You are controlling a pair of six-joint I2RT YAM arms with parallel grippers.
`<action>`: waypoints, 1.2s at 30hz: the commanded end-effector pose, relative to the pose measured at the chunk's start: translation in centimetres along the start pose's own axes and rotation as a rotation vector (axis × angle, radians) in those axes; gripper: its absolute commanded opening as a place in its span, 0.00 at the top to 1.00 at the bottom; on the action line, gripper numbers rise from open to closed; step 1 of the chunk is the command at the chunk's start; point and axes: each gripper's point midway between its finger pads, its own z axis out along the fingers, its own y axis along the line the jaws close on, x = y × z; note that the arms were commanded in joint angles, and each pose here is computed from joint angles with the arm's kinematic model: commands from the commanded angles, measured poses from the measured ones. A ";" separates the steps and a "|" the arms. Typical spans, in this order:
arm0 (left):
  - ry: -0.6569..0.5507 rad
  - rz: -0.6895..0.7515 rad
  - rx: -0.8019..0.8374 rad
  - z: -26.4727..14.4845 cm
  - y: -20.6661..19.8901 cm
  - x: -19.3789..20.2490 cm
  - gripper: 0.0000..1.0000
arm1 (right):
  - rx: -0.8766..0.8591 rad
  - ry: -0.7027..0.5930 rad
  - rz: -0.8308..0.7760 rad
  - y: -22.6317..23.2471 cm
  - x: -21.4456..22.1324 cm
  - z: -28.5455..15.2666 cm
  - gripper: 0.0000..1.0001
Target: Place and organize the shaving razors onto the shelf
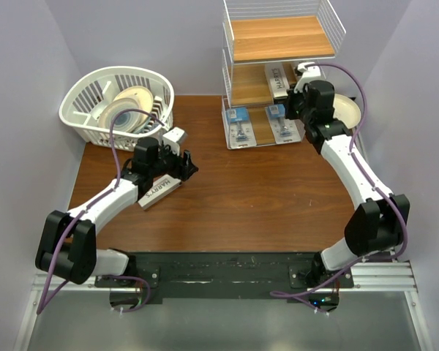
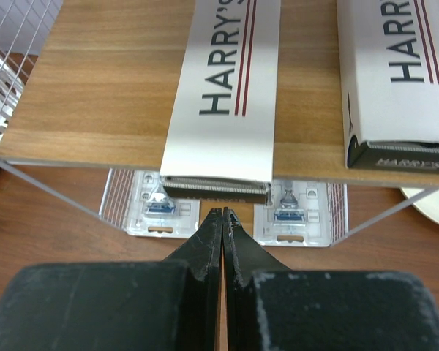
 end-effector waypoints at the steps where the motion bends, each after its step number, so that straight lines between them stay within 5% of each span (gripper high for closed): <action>1: -0.059 0.029 -0.006 -0.1 0.1 -1.6 0.34 | -0.023 -0.099 0.003 0.5 -3.5 0.7 1.00; 13: -0.052 0.029 -0.005 0.3 0.3 -1.6 0.34 | -0.047 -0.105 0.012 1.0 -4.1 2.9 1.00; 19: -0.027 0.061 -0.015 0.2 0.5 -1.7 0.32 | -0.054 -0.097 0.018 1.1 -4.6 -0.2 1.00; 27: 0.164 0.376 -0.109 -2.4 3.3 0.5 0.00 | -0.192 0.085 0.007 3.1 3.7 -5.7 0.01; 31: 0.414 0.418 -0.187 -4.2 6.0 4.8 0.00 | -0.232 0.143 0.053 3.8 7.3 -7.4 0.01; 36: 0.498 0.380 -0.249 -4.9 8.5 6.9 0.00 | -0.257 0.143 0.050 4.2 7.8 -8.4 0.01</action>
